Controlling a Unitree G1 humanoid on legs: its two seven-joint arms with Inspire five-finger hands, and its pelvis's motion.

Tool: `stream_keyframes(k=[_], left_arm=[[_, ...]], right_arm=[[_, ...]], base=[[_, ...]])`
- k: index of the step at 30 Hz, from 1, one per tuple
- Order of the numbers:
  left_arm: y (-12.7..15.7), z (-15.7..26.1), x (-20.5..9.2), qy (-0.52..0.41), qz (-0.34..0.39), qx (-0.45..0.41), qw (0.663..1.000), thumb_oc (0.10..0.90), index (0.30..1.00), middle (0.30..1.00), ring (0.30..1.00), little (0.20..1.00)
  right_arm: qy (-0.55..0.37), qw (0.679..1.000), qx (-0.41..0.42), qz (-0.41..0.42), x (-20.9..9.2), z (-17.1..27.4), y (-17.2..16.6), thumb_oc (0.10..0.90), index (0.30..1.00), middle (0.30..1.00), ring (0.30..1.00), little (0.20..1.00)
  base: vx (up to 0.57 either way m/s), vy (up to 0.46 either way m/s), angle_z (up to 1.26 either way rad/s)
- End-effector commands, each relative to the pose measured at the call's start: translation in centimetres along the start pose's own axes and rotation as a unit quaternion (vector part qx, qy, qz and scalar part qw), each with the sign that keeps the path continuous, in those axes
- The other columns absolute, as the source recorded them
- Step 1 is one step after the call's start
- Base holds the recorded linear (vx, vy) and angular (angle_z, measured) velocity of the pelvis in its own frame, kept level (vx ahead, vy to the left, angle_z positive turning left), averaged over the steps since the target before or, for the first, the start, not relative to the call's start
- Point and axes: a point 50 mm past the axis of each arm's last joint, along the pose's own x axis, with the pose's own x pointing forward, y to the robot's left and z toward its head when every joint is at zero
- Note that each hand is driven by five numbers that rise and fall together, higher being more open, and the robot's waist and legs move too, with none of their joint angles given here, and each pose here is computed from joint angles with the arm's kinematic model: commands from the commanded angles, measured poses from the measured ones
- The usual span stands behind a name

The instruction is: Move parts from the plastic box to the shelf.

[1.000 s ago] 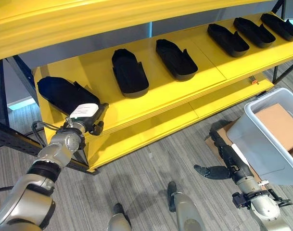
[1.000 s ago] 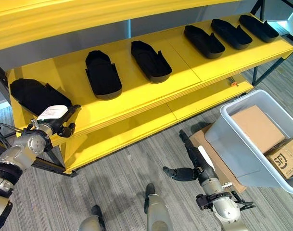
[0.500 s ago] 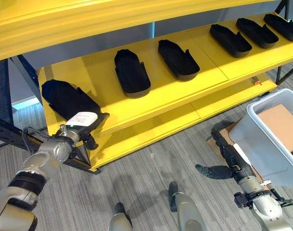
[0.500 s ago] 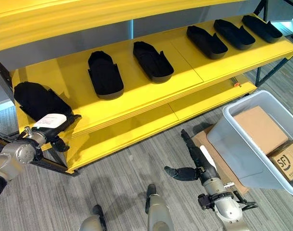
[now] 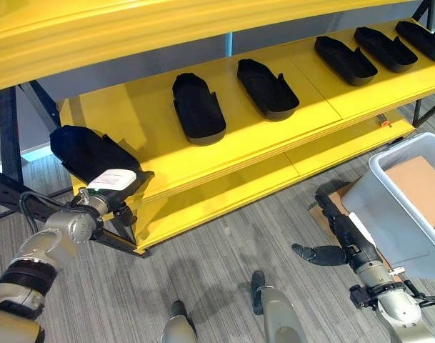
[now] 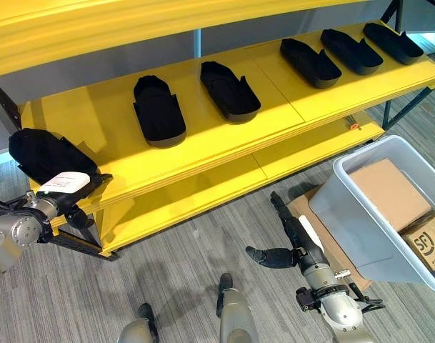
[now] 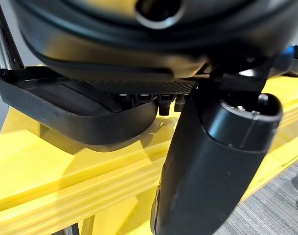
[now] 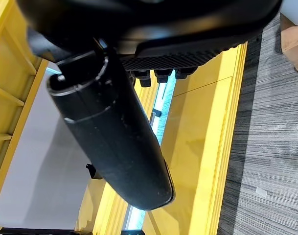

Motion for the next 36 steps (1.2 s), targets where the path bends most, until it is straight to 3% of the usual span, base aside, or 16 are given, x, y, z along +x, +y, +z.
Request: stream_keyframes(k=[1, 6, 13, 26, 30, 32, 33, 35, 36], left_arm=[[4.9, -1.5, -1.3, 0.022, 0.13, -0.029, 0.991, 0.9, 1.0, 1.0, 1.0, 1.0], [7.7, 0.3, -2.1, -0.039, 0.205, -0.065, 0.976, 0.9, 1.0, 1.0, 1.0, 1.0], [9.7, 2.2, -3.6, -0.096, 0.257, -0.05, 0.96, 0.9, 1.0, 1.0, 1.0, 1.0], [10.8, 3.6, -5.5, -0.137, 0.299, -0.037, 0.944, 0.9, 1.0, 1.0, 1.0, 1.0], [10.1, 3.3, -5.2, -0.13, 0.31, -0.089, 0.938, 0.9, 1.0, 1.0, 1.0, 1.0], [9.0, 2.9, -4.5, -0.12, 0.325, -0.184, 0.92, 0.9, 1.0, 1.0, 1.0, 1.0], [7.8, 2.5, -3.8, -0.107, 0.336, -0.272, 0.895, 0.9, 1.0, 1.0, 1.0, 1.0], [7.8, 2.5, -3.8, -0.107, 0.336, -0.272, 0.895, 0.9, 1.0, 1.0, 1.0, 1.0], [7.0, 2.5, -3.4, -0.102, 0.339, -0.321, 0.879, 0.9, 1.0, 1.0, 1.0, 1.0]], right_arm=[[-0.109, 0.992, -0.024, -0.05, 0.6, 3.6, -2.2, 0.9, 1.0, 1.0, 1.0, 1.0], [-0.116, 0.991, -0.023, -0.065, 0.4, 3.8, -2.6, 0.9, 1.0, 1.0, 1.0, 1.0], [-0.123, 0.99, -0.027, -0.069, 0.4, 4.0, -2.7, 0.9, 1.0, 1.0, 1.0, 1.0], [-0.132, 0.988, -0.036, -0.071, 0.6, 4.5, -3.0, 0.9, 1.0, 1.0, 1.0, 1.0], [-0.134, 0.988, -0.035, -0.07, 0.8, 4.6, -2.9, 0.9, 1.0, 1.0, 1.0, 1.0], [-0.136, 0.988, -0.033, -0.07, 0.9, 4.7, -2.8, 0.9, 1.0, 1.0, 1.0, 1.0], [-0.137, 0.988, -0.028, -0.071, 1.0, 4.7, -2.6, 0.9, 1.0, 1.0, 1.0, 1.0], [-0.138, 0.988, -0.028, -0.071, 1.0, 4.7, -2.6, 0.9, 1.0, 1.0, 1.0, 1.0], [-0.139, 0.987, -0.026, -0.072, 1.1, 4.7, -2.6, 0.9, 1.0, 1.0, 1.0, 1.0]], base=[[0.0, 0.0, 0.0], [0.0, 0.0, 0.0], [0.0, 0.005, 0.05], [0.0, 0.0, 0.0], [0.0, 0.0, 0.0], [0.0, 0.0, 0.0], [0.0, 0.0, 0.0], [0.0, 0.0, 0.0], [0.0, 0.0, 0.0]])
